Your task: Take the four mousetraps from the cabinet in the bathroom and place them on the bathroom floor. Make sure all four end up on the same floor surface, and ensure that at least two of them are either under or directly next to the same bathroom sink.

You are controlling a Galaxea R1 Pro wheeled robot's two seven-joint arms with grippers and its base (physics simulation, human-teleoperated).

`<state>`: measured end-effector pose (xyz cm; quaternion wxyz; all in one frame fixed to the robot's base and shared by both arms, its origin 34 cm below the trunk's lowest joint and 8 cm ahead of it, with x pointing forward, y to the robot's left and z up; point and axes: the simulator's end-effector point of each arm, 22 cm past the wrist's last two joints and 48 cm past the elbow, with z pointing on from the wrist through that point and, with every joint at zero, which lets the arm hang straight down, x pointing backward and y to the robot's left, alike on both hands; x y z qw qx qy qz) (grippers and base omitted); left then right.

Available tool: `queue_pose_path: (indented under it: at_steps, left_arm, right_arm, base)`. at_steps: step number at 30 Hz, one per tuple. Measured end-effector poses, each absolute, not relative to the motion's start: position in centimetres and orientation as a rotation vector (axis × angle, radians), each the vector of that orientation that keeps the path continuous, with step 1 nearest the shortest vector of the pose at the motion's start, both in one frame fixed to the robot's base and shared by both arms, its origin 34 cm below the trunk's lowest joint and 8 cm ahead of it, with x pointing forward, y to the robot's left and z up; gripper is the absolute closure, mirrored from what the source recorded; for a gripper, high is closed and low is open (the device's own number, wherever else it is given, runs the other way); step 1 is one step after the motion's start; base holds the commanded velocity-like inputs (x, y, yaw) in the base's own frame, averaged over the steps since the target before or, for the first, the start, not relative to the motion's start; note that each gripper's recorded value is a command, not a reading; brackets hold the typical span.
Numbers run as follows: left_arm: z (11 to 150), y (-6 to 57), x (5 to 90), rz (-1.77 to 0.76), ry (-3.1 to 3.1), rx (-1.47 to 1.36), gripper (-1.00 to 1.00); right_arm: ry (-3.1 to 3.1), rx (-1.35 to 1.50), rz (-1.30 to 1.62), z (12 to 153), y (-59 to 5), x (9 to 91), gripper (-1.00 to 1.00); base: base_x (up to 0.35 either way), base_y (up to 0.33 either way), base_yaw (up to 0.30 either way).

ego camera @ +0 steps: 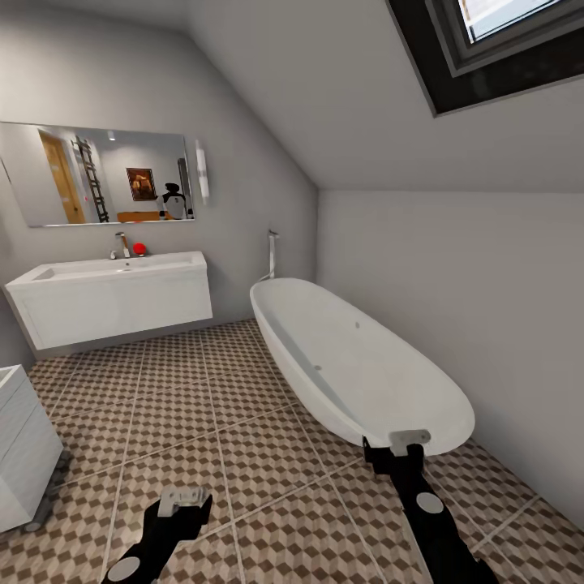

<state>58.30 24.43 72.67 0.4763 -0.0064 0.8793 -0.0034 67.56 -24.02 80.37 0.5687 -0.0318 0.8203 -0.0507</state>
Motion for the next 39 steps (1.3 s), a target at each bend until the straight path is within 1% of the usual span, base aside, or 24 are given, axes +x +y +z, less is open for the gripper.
queue_pose_path:
  at_steps: [5, 15, 25, 39]
  left_arm:
    - [72.7, 24.5, 58.3, -0.006, 2.148, -0.014, -1.00]
    - [71.4, 25.2, 57.8, 0.008, 2.174, -0.005, -1.00]
    - [71.2, 26.6, 57.7, 0.038, 2.177, 0.010, -1.00]
    - [71.6, 26.7, 57.8, 0.039, 2.169, 0.016, -1.00]
  right_arm:
    - [1.900, -0.095, -0.105, 81.5, -23.0, 68.0, -1.00]
    - [1.817, -0.221, -0.038, 83.0, -17.3, 68.2, -1.00]
    - [1.811, -0.247, -0.029, 82.7, -16.3, 68.0, -1.00]
    - [1.810, -0.248, -0.027, 82.7, -16.1, 68.0, -1.00]
  base:
    - [0.000, 0.000, 0.000]
    - [0.000, 0.000, 0.000]
    - [0.000, 0.000, 0.000]
    - [0.000, 0.000, 0.000]
